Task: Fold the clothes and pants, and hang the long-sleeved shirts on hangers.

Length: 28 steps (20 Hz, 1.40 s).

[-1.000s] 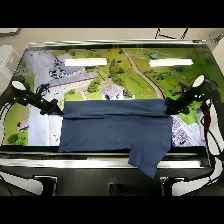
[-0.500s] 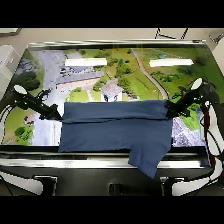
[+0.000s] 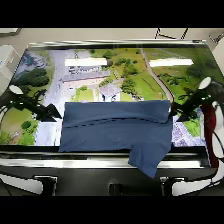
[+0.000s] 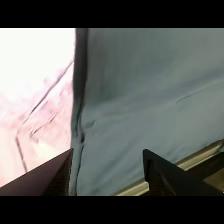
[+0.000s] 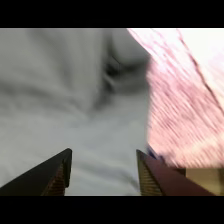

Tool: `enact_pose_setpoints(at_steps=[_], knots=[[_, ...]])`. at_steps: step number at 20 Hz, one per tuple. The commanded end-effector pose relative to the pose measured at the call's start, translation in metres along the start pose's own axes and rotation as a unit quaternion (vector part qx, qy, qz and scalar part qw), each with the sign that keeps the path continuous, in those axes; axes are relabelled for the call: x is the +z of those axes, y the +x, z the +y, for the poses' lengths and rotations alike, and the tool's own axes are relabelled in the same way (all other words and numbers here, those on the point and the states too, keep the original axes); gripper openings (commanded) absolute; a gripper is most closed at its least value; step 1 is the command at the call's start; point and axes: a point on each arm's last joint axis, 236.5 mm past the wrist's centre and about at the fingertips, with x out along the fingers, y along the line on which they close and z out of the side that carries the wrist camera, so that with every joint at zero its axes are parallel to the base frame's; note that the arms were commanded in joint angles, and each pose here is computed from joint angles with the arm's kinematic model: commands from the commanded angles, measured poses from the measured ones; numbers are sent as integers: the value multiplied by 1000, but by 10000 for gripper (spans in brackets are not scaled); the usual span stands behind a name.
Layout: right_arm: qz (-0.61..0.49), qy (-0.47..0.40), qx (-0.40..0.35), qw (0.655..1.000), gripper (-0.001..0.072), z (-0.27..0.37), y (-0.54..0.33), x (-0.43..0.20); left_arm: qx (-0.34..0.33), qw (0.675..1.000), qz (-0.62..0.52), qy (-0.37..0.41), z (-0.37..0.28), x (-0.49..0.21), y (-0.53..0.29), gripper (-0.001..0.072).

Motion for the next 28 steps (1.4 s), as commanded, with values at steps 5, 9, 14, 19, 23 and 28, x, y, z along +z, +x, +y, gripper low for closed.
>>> enact_pose_setpoints(at_steps=[5,9,14,19,23,28], knots=[[27,35,-1,999,507,-38,10,-70,4,997,49,-53,42,-113,33,483],[46,38,0,998,506,-38,16,-87,-5,997,56,-59,48,-148,70,480],[50,37,1,998,505,-37,15,-90,-59,996,21,-66,24,-134,85,423],[54,38,1,998,505,-38,15,-93,-50,996,29,-62,20,-135,91,244],[57,41,2,998,557,-41,44,-120,-53,996,37,-53,17,-139,91,22],[80,40,72,993,556,-18,101,-155,-53,997,36,-51,17,-138,91,22]])
